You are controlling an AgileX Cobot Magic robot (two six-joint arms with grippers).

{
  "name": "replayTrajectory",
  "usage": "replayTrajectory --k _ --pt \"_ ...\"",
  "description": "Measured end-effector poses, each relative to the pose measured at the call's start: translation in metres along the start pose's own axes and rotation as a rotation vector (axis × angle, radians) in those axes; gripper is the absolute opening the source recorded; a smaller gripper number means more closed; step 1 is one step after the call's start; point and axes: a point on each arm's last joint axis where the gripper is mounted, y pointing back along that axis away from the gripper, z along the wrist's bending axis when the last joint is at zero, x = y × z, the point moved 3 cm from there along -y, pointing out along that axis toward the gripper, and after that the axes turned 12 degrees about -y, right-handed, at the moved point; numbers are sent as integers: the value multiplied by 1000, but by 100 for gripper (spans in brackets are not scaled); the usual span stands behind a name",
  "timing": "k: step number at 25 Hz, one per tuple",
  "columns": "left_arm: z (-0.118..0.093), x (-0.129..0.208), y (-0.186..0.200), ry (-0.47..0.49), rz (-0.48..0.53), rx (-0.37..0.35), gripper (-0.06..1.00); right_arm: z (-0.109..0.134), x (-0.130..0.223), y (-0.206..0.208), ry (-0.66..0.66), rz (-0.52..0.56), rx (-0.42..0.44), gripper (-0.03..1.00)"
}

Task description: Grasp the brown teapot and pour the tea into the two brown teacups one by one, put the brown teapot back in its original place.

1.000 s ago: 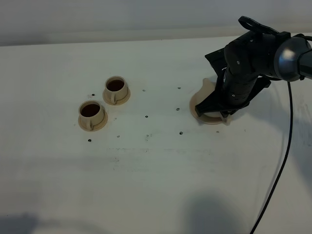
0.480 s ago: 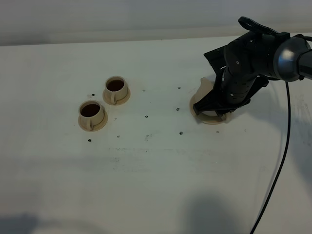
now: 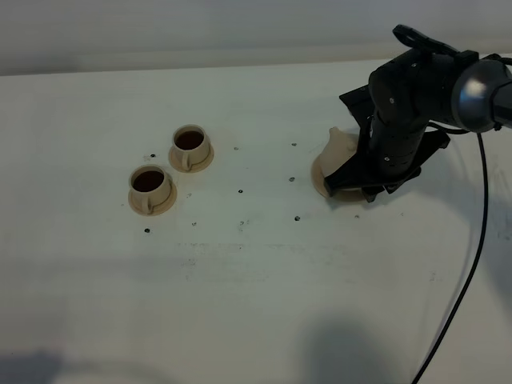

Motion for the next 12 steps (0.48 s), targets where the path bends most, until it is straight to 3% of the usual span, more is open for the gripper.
replayTrajectory --k 6,12 --pt "0 0 0 0 0 0 52 -8 16 35 -11 56 19 33" --pt "0 0 0 0 0 0 52 -12 60 60 -49 79 -45 33"
